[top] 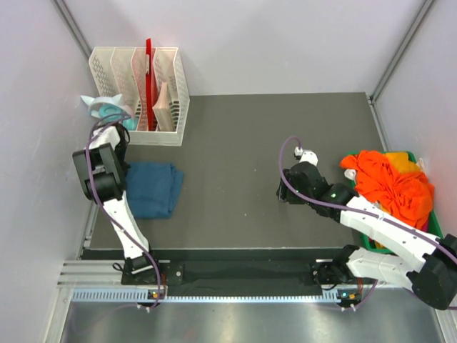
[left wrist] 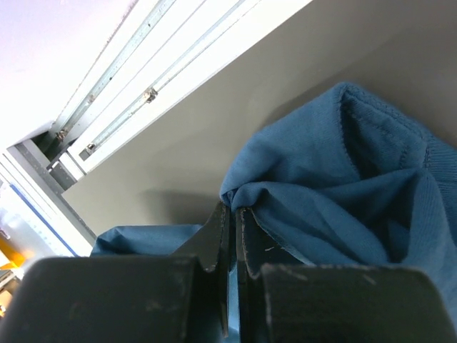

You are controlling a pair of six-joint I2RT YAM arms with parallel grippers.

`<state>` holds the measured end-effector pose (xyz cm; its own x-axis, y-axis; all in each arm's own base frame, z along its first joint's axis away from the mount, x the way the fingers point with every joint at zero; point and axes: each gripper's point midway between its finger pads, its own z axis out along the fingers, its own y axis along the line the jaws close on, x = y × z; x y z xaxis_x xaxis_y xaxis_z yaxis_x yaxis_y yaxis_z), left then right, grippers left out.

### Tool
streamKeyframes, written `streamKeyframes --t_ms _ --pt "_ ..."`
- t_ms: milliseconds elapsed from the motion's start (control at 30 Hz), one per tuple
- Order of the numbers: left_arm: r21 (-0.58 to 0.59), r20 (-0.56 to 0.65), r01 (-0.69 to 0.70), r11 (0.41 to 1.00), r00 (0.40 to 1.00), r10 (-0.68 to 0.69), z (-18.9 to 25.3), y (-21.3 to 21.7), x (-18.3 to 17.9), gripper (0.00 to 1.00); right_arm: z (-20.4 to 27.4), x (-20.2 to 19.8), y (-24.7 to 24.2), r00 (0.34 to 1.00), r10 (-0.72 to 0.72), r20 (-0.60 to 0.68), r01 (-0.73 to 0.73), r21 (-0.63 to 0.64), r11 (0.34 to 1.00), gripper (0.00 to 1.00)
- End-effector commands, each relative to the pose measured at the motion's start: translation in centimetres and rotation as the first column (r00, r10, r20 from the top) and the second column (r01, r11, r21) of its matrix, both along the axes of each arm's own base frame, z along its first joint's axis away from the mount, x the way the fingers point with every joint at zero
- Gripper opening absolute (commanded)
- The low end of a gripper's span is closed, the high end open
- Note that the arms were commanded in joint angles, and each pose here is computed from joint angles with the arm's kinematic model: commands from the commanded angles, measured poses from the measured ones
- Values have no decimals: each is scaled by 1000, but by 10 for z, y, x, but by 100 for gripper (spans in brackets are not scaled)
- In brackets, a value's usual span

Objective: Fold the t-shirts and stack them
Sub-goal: Neatly place the folded tshirt to the corner

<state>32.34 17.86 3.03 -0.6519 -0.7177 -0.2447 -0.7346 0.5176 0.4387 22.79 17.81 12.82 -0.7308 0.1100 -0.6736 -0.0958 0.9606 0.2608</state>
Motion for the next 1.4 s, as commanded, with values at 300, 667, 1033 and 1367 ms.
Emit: streamKeyframes --t_ms 300,667,1033,1367 --pt "38 2 -50 998 999 50 13 2 -38 0 15 3 14 999 -11 49 8 72 997 54" --pt "51 -13 -71 996 997 71 12 15 -25 0 15 -3 7 999 -11 50 8 59 998 54" --pt "39 -23 -96 995 995 97 9 22 -23 0 14 -3 8 999 -5 46 2 49 999 54" --pt "29 108 -76 997 992 72 42 9 -7 69 13 -3 14 999 14 46 -17 66 998 54"
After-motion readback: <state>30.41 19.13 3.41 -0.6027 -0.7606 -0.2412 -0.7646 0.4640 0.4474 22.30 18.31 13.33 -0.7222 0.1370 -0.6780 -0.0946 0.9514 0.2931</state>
